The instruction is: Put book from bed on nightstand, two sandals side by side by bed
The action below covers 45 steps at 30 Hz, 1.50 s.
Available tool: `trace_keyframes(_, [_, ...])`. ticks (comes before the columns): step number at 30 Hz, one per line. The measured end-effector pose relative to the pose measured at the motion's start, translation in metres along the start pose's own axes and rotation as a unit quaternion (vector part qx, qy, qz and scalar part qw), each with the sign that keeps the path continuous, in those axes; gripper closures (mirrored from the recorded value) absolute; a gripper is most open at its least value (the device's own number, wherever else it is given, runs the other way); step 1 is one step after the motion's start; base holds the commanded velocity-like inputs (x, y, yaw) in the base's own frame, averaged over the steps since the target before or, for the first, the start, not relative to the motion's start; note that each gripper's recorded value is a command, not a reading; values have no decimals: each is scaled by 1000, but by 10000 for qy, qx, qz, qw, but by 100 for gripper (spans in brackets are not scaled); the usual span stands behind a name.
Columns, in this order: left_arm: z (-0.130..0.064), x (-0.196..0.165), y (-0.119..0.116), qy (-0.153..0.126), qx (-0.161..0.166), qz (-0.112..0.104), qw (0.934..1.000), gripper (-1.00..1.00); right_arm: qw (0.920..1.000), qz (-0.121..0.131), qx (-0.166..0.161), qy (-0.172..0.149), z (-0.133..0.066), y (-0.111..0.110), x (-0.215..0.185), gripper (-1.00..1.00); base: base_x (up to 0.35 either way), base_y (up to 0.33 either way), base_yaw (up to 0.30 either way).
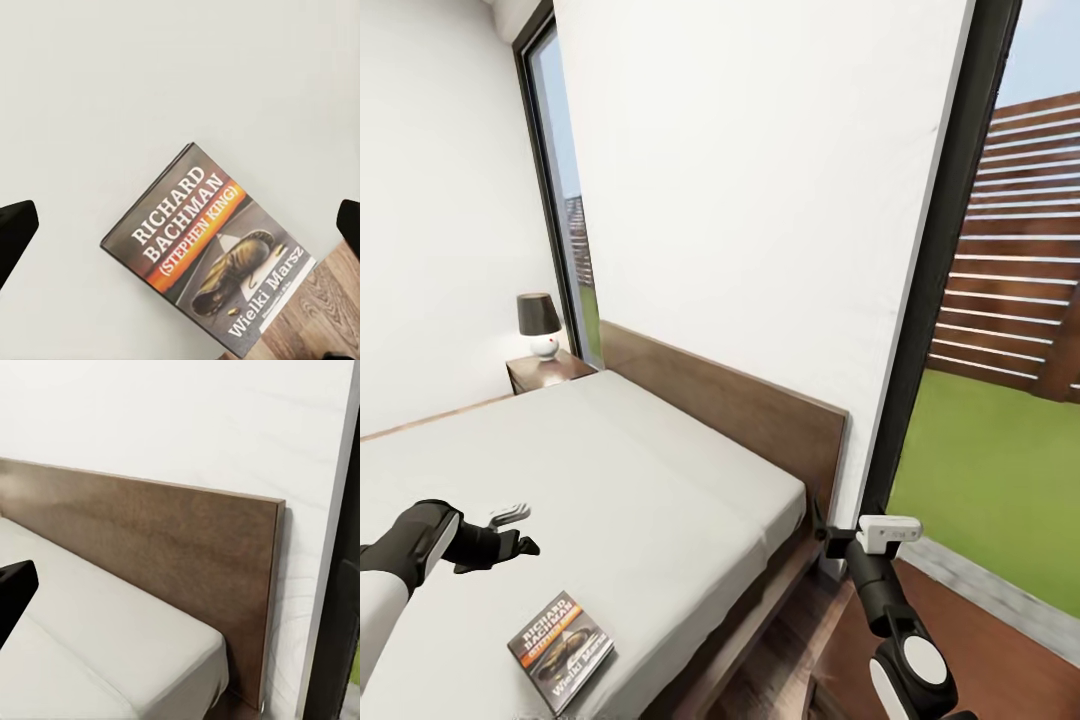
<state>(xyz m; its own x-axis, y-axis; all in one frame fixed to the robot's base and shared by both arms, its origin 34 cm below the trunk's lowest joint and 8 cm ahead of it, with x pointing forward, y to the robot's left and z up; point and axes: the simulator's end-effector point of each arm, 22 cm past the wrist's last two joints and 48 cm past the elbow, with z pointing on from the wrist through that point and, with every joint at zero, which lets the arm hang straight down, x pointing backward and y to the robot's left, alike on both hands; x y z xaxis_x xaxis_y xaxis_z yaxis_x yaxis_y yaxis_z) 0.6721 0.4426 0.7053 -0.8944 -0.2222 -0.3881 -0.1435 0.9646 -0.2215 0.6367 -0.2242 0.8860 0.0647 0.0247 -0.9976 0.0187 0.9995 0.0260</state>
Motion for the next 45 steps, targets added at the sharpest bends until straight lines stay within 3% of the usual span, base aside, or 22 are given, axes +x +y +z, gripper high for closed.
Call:
trace_keyframes(30, [47, 26, 14, -39, 5, 4, 10000, -100, 10000, -39, -6, -15, -11, 0, 57, -100, 0, 0, 0])
trace_keyframes(45, [44, 22, 14, -105, 3, 32, 9999, -100, 10000, -40, -6, -10, -11, 0, 57, -100, 0, 0, 0])
